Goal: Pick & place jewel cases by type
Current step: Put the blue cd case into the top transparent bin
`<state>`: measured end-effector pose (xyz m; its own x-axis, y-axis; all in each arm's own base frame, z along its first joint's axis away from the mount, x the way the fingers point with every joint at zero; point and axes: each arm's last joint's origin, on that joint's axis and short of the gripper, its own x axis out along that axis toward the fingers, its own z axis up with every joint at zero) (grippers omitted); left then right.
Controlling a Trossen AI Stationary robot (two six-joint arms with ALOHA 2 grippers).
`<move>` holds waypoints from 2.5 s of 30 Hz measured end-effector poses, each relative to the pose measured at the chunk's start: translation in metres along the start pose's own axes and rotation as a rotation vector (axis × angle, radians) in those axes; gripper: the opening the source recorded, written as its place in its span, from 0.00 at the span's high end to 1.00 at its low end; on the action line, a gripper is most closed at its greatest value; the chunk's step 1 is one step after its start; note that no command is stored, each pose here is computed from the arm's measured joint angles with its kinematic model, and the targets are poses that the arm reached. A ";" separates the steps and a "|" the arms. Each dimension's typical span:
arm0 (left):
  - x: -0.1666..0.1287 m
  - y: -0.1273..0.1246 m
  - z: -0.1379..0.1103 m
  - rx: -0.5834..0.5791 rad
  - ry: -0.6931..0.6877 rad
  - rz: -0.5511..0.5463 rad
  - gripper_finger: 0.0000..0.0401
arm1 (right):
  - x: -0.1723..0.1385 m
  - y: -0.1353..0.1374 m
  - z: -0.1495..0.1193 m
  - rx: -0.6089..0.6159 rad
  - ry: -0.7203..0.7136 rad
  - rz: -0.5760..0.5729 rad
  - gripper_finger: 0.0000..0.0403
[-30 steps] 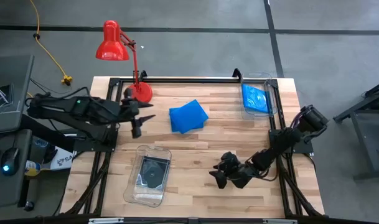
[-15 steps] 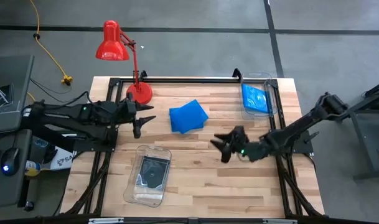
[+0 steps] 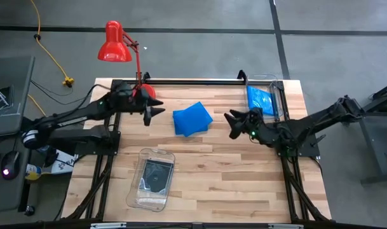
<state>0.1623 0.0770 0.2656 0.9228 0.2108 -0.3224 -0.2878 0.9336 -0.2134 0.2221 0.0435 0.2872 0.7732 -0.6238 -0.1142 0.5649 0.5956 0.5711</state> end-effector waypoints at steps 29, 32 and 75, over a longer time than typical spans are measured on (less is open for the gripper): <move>0.100 0.082 -0.005 -0.449 0.225 -0.137 0.54 | 0.093 -0.087 -0.006 0.176 0.335 -0.309 0.48; 0.102 0.083 0.000 -0.466 0.256 -0.070 0.54 | 0.099 -0.093 -0.008 0.188 0.383 -0.311 0.48; 0.141 0.042 -0.025 -0.365 0.374 0.191 0.67 | 0.111 -0.093 -0.066 0.278 0.601 -0.362 0.46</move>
<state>0.2740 0.1385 0.1884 0.7109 0.1871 -0.6779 -0.5726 0.7137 -0.4035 0.2743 -0.0482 0.1676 0.6223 -0.3252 -0.7121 0.7815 0.2064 0.5887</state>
